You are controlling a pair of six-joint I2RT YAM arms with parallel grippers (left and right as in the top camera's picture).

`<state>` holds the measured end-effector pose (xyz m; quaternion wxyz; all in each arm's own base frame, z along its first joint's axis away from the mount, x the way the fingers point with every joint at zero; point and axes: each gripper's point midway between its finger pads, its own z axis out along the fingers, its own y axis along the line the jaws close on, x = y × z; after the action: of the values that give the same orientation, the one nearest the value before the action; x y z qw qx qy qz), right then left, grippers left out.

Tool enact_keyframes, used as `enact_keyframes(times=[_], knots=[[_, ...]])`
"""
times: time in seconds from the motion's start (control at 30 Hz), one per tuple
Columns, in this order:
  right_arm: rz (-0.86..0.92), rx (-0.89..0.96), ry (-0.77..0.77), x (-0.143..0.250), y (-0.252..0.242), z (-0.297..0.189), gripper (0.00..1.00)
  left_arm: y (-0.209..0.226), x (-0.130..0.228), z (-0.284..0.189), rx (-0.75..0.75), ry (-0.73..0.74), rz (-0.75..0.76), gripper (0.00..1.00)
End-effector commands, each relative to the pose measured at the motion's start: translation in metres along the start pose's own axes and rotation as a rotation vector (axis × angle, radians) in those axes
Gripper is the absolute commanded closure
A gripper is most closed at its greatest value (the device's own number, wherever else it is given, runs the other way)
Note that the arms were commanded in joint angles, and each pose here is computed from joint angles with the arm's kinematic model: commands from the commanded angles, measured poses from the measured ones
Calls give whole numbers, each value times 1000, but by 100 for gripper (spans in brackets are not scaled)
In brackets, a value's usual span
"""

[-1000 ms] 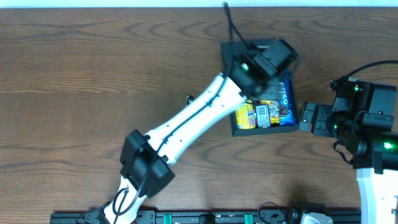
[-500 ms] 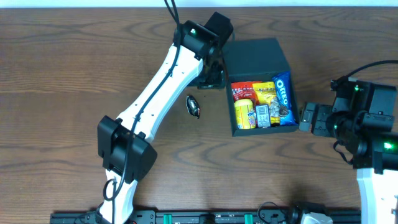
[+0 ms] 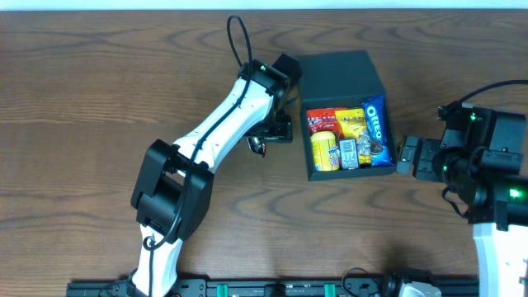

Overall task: Pack container
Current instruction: 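Grasp the black wrapped candy with the left gripper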

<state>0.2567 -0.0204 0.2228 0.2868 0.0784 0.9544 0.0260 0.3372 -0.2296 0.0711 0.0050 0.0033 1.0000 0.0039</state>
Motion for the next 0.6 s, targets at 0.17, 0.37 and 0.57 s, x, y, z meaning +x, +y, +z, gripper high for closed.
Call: enact_keyframes(times=[0.17,0.37,0.57], knots=[[3,-7,-13,-4,0,-4,1,4,-4,22,5,-49,-43,5],[3,-7,-13,-4,0,-4,1,12,-1,46,2,-46,-88,5],[3,-7,-13,-4,0,-4,1,10,-16,47,34,-94,-103,5]])
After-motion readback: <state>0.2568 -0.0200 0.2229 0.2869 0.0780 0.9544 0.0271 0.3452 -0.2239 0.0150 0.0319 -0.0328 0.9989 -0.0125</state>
